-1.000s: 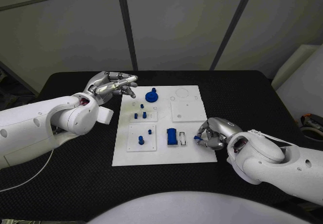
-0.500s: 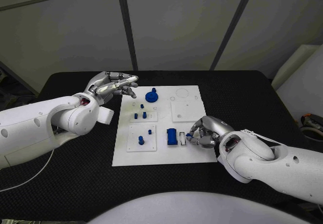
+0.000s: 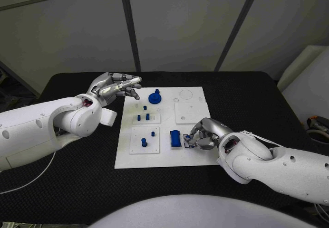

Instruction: Assemble the parts on the task board

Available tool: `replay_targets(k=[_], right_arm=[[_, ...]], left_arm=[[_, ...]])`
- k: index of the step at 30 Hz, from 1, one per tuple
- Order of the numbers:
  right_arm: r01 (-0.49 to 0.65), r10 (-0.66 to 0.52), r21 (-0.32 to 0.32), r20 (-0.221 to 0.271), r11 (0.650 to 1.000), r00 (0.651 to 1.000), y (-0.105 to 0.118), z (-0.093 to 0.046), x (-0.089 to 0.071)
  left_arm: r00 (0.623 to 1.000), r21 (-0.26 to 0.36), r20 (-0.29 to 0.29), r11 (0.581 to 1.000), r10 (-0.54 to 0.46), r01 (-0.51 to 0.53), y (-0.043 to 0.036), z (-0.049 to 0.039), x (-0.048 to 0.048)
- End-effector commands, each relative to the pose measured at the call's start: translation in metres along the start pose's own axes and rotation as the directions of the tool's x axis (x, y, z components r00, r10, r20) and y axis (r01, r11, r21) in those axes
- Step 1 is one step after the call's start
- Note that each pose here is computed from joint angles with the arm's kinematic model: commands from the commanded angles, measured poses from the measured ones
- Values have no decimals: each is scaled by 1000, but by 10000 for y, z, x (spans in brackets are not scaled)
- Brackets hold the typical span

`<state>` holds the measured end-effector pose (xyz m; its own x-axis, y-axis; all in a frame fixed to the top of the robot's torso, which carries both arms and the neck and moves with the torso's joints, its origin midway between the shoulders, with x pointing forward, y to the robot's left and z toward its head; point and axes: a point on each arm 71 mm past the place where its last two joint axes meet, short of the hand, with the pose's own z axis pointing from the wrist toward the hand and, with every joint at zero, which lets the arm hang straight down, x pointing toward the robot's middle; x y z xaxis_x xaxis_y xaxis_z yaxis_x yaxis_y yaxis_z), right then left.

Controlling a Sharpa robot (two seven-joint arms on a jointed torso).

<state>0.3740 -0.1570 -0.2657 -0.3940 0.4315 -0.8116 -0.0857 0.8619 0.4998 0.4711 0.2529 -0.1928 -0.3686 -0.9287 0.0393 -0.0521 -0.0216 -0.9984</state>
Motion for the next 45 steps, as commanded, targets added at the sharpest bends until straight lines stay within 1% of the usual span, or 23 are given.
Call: replay_targets(k=[1, 9, 20, 32, 45], right_arm=[[14, -14, 2, -45, 1000, 999, 21, 17, 35], [21, -20, 14, -46, 1000, 999, 32, 61, 54], [39, -38, 16, -37, 999, 999, 32, 83, 52], [45, -45, -1, -44, 999, 998, 72, 79, 66], [42, -43, -9, -38, 999, 998, 77, 52, 53]], left_arm=[[1000, 4, -14, 1000, -6, 6, -10, 3, 18], [1000, 2, -15, 1000, -6, 6, -10, 1, 19], [1000, -1, -17, 1000, -7, 7, -9, -3, 19], [1000, -4, -16, 1000, -6, 6, -7, -2, 14], [1000, -5, -15, 1000, -6, 6, -5, -2, 8]])
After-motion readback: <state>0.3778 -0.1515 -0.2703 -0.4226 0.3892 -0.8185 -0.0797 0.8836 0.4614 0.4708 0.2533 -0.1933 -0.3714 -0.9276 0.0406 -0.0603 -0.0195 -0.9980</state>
